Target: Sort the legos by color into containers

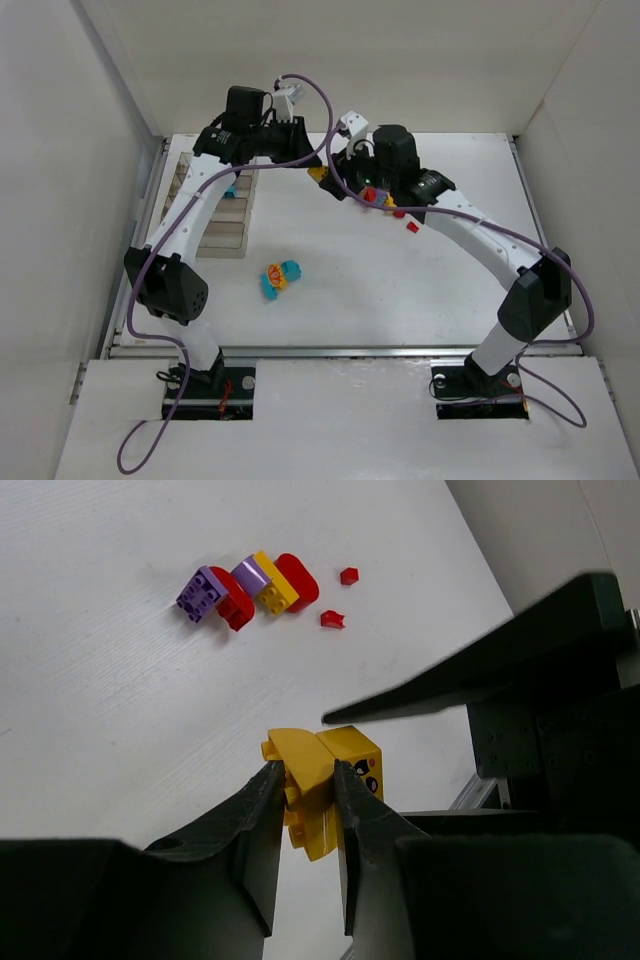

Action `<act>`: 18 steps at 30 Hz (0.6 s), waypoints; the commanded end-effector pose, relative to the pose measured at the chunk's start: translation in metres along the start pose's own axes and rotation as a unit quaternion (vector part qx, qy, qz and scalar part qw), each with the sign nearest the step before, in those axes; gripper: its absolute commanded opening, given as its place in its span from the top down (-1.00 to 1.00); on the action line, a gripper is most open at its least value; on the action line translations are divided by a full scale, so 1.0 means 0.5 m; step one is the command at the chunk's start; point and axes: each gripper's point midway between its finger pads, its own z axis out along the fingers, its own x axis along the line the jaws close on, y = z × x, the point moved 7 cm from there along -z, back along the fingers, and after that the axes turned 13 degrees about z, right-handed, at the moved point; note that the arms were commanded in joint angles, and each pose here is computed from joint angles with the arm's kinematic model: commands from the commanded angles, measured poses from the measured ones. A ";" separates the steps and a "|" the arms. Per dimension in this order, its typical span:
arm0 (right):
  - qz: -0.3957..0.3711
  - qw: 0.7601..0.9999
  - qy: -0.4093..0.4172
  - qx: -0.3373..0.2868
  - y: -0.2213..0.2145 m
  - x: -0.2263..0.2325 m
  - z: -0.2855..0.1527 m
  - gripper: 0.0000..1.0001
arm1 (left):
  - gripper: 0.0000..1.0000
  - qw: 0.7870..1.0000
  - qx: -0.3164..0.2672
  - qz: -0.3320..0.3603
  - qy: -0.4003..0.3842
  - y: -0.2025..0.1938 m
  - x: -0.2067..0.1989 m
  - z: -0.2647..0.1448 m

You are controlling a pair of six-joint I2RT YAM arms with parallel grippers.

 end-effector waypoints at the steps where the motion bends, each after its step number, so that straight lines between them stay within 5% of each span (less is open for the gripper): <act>1: -0.021 0.999 0.019 -0.046 0.058 0.017 -0.001 -0.05 | 1.00 1.000 -0.020 0.011 -0.020 0.015 -0.029 -0.028; 6: -0.022 0.998 0.052 -0.038 0.054 0.031 -0.001 0.27 | 1.00 0.999 -0.016 0.004 -0.032 0.012 -0.030 -0.023; 11: -0.025 0.997 0.062 -0.040 0.058 0.044 -0.007 1.00 | 1.00 1.000 -0.012 -0.004 -0.026 0.007 -0.026 -0.020; 18: -0.024 0.999 0.006 -0.046 0.034 0.017 -0.053 1.00 | 1.00 0.993 0.017 0.004 0.119 -0.026 0.075 -0.029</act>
